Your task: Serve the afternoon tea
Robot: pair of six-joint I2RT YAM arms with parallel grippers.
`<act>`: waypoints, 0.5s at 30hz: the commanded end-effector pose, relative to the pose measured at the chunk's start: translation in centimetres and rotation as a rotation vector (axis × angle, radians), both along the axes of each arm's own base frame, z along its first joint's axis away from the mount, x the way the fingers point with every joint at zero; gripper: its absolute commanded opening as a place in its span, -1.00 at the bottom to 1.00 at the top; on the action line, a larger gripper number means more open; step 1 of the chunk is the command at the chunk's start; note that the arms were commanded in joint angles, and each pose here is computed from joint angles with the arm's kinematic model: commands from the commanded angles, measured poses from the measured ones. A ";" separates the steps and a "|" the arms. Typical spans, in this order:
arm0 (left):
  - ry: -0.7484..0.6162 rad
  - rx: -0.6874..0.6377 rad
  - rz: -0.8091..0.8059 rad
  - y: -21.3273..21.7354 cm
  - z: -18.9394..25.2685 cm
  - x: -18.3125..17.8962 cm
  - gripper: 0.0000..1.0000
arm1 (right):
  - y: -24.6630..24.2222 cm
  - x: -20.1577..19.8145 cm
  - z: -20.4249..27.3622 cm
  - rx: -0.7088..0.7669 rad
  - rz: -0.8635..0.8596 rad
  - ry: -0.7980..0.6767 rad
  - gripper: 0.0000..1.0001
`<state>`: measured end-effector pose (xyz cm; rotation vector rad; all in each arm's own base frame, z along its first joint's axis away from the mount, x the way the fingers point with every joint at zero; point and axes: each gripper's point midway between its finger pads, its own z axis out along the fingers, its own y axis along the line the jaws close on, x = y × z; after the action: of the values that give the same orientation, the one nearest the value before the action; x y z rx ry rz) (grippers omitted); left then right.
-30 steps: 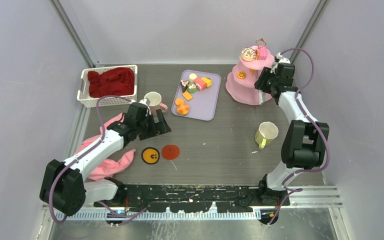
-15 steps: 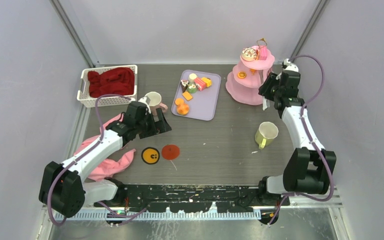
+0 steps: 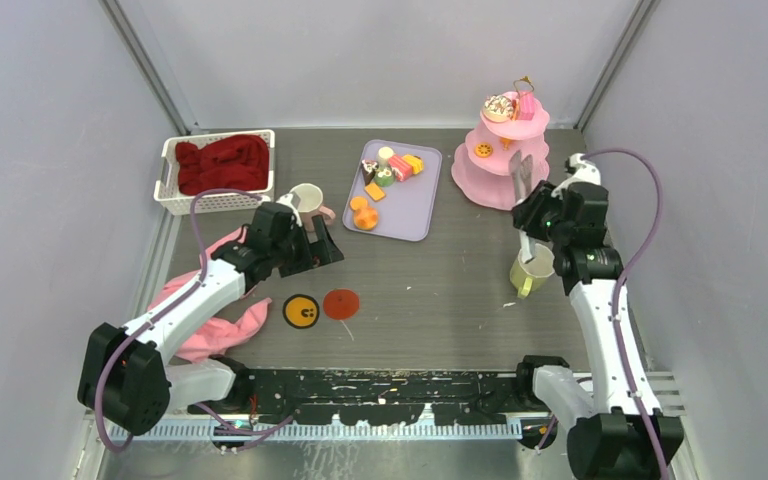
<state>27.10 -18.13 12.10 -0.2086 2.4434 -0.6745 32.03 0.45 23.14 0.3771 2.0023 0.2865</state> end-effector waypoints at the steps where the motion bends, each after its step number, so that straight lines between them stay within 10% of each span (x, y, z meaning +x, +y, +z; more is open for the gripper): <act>1: -0.109 -0.058 0.044 -0.3 4.0 2.1 0.87 | 5.4 -2.3 -1.0 -0.002 0.186 0.055 -0.21; 15: -0.132 -0.006 0.163 2.7 5.0 2.0 0.87 | 22.2 0.1 -3.5 -0.228 0.554 0.095 -0.16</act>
<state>28.53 -16.19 14.85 -0.3292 2.3336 -0.6139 27.77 20.23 17.63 -0.2739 2.2844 0.5012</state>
